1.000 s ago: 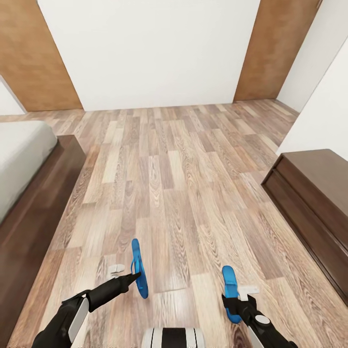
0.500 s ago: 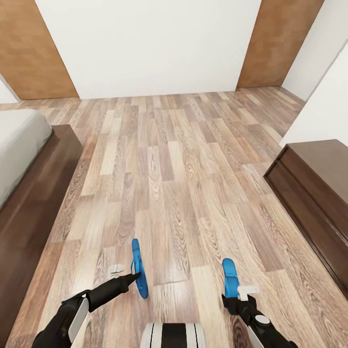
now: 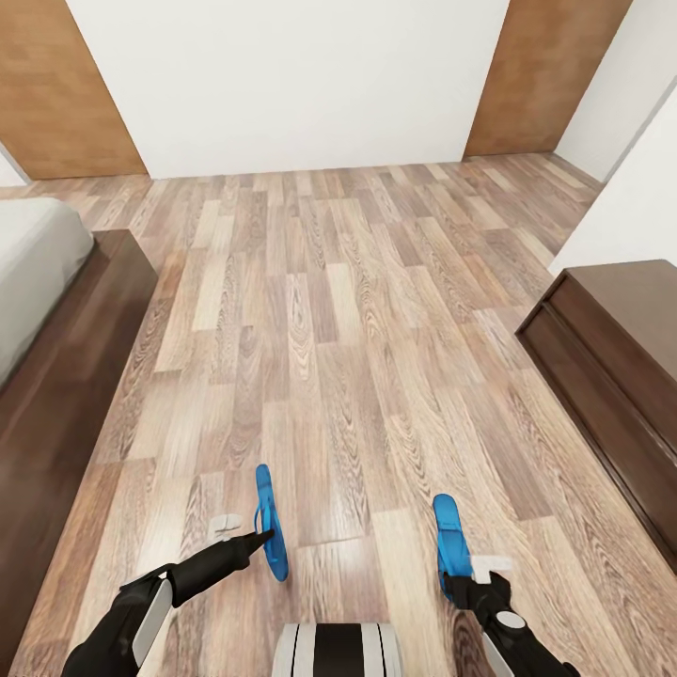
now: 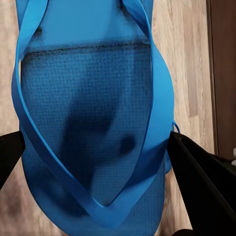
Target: In the bedroom, move the book from the bed onto either nightstand, and place the two sandals side by side next to the bed.
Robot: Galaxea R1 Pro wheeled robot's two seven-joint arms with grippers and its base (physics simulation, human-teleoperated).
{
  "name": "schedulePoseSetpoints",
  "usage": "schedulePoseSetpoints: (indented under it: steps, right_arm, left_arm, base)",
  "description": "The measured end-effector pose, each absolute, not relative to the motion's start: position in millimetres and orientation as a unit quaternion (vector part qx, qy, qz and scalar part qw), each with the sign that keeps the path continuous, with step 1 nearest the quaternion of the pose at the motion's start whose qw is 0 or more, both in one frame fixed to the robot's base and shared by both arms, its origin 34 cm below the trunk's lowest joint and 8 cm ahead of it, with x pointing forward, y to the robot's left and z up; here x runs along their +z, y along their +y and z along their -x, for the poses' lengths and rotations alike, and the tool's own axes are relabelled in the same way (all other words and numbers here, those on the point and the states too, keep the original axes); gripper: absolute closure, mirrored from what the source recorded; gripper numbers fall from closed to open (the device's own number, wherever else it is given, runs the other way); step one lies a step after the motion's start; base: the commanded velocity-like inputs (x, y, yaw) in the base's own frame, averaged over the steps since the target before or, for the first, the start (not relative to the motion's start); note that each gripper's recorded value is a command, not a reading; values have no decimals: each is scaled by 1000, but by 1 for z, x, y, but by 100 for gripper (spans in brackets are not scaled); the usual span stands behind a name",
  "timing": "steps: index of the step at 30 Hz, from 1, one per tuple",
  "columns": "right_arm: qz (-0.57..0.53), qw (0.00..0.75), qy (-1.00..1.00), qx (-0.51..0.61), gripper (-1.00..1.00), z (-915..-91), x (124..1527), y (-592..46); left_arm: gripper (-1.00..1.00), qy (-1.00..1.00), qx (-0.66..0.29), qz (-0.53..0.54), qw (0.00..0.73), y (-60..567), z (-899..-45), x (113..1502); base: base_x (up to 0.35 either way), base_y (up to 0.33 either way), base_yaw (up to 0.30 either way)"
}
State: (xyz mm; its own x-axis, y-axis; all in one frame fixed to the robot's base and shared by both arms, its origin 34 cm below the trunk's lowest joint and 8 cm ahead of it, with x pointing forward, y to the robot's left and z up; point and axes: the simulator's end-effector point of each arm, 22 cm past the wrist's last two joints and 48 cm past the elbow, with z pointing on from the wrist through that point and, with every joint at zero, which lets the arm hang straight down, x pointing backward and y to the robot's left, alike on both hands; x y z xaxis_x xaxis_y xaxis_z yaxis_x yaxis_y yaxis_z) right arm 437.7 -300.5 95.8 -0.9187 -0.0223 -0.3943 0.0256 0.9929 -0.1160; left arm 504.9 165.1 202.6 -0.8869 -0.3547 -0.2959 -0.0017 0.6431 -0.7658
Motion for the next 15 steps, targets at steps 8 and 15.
schedulePoseSetpoints:
  steps: [8, 15]
  right_arm:
    - [-5, 200, 977, -76, -100, -436, 96, -308]
    - [-4, 200, 977, -76, -100, -436, 96, -307]
  left_arm:
    - [100, 880, -410, 102, 215, 165, -505, 203]
    - [100, 880, -410, 101, 216, 165, -505, 203]
  base:
    - [0, 0, 0]
    - [151, 0, 0]
